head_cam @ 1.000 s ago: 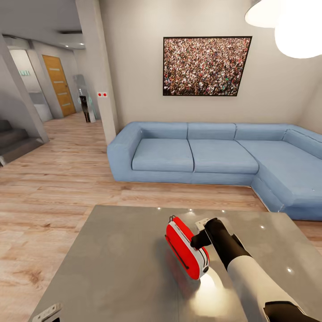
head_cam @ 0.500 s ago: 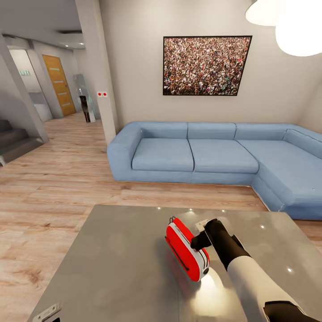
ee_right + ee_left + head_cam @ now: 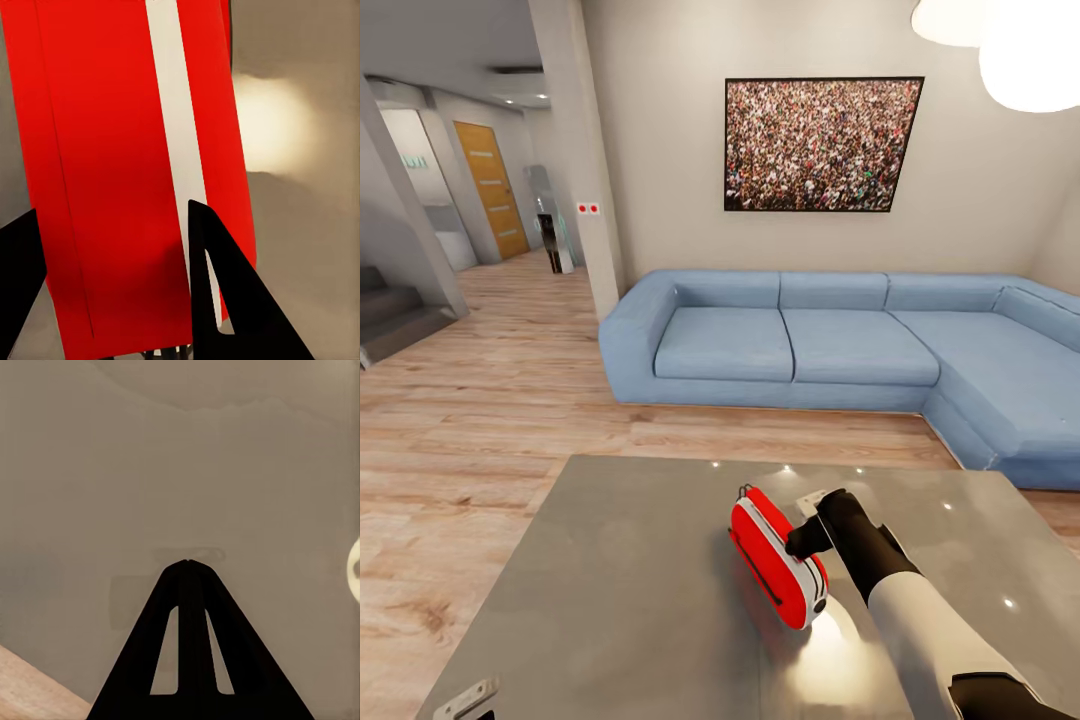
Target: Turn on the radio receiver that's on the table in the living room.
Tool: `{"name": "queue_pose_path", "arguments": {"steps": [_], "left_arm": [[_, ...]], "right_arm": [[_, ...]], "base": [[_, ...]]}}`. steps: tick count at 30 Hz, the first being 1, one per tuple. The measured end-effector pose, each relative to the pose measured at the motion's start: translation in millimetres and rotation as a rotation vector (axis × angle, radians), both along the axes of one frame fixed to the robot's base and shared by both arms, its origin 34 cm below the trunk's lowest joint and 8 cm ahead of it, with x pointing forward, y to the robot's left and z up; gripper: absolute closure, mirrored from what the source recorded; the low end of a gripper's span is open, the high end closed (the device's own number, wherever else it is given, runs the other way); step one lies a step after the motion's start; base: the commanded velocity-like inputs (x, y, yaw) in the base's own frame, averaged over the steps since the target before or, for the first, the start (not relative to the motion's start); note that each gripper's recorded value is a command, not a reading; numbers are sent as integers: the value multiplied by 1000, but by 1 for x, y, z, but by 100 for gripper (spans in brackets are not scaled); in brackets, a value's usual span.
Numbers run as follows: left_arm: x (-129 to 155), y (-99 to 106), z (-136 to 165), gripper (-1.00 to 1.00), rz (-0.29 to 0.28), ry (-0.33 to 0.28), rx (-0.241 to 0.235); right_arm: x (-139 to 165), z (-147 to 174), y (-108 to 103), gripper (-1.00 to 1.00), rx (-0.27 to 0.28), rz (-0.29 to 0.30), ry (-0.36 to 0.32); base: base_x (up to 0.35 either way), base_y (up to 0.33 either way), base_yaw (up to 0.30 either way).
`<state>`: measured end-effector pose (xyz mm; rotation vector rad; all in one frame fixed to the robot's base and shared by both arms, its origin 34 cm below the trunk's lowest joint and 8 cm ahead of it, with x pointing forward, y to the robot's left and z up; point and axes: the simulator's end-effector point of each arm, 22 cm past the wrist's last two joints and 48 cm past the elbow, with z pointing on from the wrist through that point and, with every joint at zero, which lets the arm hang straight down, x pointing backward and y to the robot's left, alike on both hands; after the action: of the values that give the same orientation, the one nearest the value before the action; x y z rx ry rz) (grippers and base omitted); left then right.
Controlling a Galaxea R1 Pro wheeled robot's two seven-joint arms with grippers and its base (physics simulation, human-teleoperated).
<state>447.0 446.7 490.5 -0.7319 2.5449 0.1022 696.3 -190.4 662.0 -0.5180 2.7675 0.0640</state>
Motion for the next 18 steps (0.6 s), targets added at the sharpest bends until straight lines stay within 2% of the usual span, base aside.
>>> {"name": "queue_pose_path", "arguments": {"steps": [18], "left_arm": [[0,-1,-5,100,-1,0,-1]], "right_arm": [[3,-2,1,100,5,0,-12]], "base": [[0,0,0]]}}
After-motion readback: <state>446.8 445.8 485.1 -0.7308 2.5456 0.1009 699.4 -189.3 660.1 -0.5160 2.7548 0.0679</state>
